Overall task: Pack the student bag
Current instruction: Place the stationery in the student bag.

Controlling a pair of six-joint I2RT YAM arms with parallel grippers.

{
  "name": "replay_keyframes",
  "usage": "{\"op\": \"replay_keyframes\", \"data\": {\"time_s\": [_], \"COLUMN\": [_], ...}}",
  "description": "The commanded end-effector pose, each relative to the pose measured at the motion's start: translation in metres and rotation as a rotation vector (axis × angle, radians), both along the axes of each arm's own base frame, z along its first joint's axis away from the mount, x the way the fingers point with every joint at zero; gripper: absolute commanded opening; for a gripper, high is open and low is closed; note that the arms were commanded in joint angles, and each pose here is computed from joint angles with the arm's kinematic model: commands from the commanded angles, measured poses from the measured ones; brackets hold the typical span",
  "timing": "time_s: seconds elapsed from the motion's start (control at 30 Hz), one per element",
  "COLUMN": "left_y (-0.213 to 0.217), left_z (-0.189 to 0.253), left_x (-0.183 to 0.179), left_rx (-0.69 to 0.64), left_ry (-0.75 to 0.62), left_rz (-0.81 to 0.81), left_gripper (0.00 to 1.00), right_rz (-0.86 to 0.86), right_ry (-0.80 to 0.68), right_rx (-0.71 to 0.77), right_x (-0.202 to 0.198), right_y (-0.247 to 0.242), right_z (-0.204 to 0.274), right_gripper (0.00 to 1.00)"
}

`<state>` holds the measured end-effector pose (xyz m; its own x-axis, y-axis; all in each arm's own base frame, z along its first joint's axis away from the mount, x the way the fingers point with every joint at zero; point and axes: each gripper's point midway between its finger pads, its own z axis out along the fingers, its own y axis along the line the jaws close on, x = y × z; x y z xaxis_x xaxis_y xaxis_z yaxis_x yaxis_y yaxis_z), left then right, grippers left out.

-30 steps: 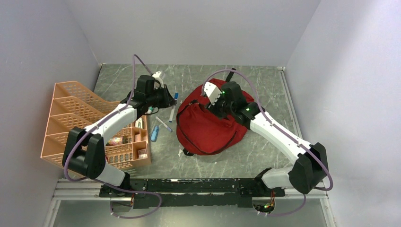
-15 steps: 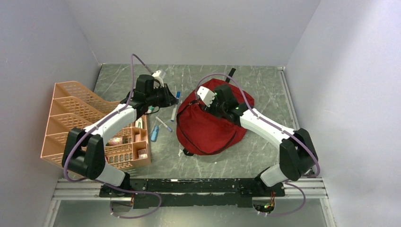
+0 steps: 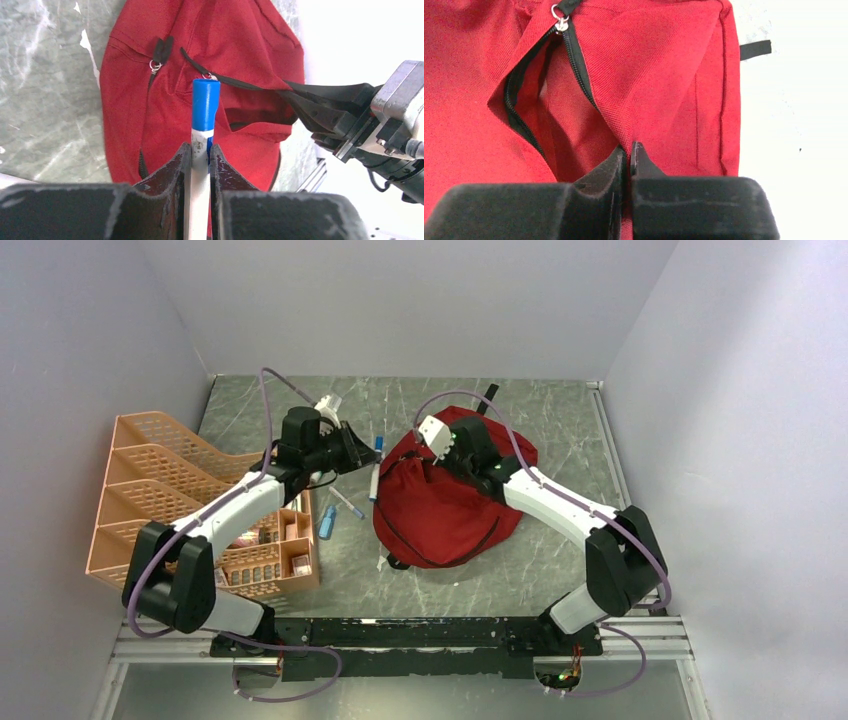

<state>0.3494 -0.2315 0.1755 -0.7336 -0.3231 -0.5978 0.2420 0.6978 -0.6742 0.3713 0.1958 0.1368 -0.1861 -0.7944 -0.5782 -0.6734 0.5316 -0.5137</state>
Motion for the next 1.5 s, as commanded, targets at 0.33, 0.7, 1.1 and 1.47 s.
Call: {"op": "replay_keyframes", "data": {"time_s": [0.33, 0.7, 1.1, 1.47], "left_y": [-0.080, -0.146, -0.167, -0.178], "left_z": [0.032, -0.007, -0.019, -0.024], "left_x": [-0.032, -0.058, -0.020, 0.030], "left_rx": [-0.257, -0.261, -0.314, -0.379], "left_ry": [0.100, 0.249, 0.324, 0.304], "left_rz": [-0.076, -0.091, 0.063, 0.166], "left_gripper": [0.05, 0.05, 0.05, 0.05], "right_rz": [-0.141, -0.278, -0.255, -0.239], "right_ry": [-0.062, -0.080, -0.042, -0.009], "right_rx": [0.358, 0.524, 0.645, 0.668], "right_x": [0.012, 0.016, -0.004, -0.020], "right_y": [0.025, 0.021, 0.027, 0.025], "right_z": [0.054, 0.069, 0.076, 0.067], "right_gripper": [0.00, 0.00, 0.00, 0.00]}}
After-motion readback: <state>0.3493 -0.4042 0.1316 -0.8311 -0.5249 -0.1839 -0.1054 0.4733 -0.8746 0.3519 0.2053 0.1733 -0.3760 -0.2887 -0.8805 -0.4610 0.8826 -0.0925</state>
